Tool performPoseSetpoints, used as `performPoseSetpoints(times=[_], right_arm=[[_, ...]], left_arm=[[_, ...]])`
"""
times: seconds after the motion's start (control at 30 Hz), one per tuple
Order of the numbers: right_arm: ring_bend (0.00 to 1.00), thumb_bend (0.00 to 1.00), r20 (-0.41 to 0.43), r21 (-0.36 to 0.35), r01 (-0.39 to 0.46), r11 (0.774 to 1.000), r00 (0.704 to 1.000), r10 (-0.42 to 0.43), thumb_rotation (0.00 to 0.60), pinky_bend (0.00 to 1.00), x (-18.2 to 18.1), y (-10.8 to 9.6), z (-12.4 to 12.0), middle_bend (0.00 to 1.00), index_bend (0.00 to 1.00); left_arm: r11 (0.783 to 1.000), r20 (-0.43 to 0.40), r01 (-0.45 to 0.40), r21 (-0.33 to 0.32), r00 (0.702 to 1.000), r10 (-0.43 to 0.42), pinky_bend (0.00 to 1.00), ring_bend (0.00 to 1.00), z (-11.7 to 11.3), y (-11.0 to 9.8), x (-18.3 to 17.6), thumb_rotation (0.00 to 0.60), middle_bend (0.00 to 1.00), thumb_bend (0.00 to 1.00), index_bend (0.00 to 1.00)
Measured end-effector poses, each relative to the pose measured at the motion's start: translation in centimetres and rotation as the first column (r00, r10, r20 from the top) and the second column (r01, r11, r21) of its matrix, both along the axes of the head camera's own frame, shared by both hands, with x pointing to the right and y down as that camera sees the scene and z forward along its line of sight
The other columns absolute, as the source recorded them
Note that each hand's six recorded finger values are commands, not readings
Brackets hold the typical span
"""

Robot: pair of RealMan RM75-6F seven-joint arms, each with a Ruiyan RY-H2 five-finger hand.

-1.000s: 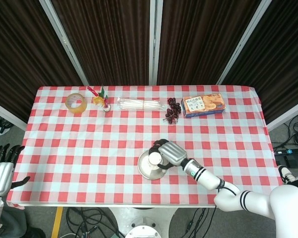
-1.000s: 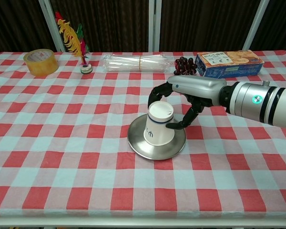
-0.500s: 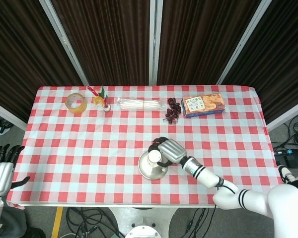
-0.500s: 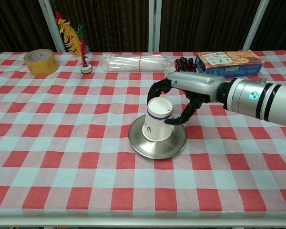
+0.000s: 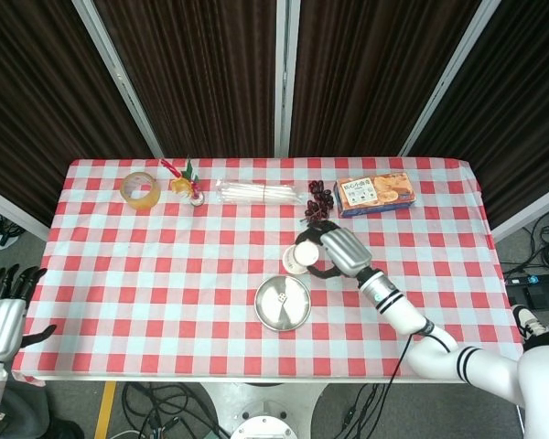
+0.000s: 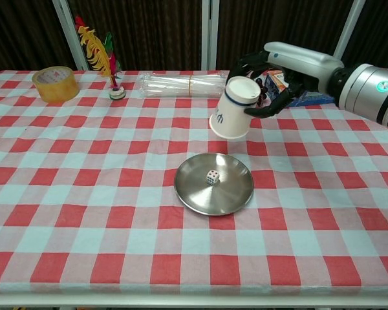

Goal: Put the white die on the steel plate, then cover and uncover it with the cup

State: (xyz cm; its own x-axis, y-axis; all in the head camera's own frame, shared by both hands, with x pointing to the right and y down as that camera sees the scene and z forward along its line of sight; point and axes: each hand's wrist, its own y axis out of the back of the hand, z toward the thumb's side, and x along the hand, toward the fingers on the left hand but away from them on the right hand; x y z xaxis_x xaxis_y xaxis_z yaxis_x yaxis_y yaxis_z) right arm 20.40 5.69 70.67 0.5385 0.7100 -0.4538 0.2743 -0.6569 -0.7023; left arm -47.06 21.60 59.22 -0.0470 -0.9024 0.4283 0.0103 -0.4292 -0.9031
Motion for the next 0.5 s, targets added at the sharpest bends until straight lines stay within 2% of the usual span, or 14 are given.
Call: performPoseSetpoints(times=[0.07, 0.13, 0.33, 0.5], right_arm=[[0.14, 0.33, -0.055, 0.001, -0.036, 0.999, 0.998, 0.036, 0.6, 0.16, 1.7, -0.8, 0.7, 0.3, 0.54], [0.11, 0.33, -0.107, -0.006, -0.055, 0.998, 0.993, 0.054, 0.6, 0.14, 3.1, -1.0, 1.5, 0.28, 0.46], [0.0, 0.27, -0.209, -0.042, -0.04, 0.998, 0.978, 0.03, 0.6, 0.06, 4.7, -0.1, 2.9, 0.14, 0.08], [0.0, 0.27, -0.206, -0.024, -0.05, 0.998, 0.978, 0.044, 0.6, 0.06, 5.5, 0.2, 1.8, 0.09, 0.0]], left_arm=[[1.0, -0.001, 0.0, -0.001, 1.0, 0.0, 0.04, 0.02, 0.1, 0.0, 0.0, 0.6, 0.13, 0.0, 0.14], [1.0, -0.002, -0.002, -0.002, 1.0, 0.002, 0.04, 0.02, 0.1, 0.0, 0.1, 0.6, 0.13, 0.0, 0.14], [1.0, -0.003, -0.007, 0.004, 1.0, 0.007, 0.04, 0.02, 0.0, -0.1, 0.2, 0.6, 0.13, 0.0, 0.14], [1.0, -0.008, -0.003, 0.008, 1.0, 0.003, 0.04, 0.02, 0.0, -0.2, 0.2, 0.6, 0.13, 0.0, 0.14]])
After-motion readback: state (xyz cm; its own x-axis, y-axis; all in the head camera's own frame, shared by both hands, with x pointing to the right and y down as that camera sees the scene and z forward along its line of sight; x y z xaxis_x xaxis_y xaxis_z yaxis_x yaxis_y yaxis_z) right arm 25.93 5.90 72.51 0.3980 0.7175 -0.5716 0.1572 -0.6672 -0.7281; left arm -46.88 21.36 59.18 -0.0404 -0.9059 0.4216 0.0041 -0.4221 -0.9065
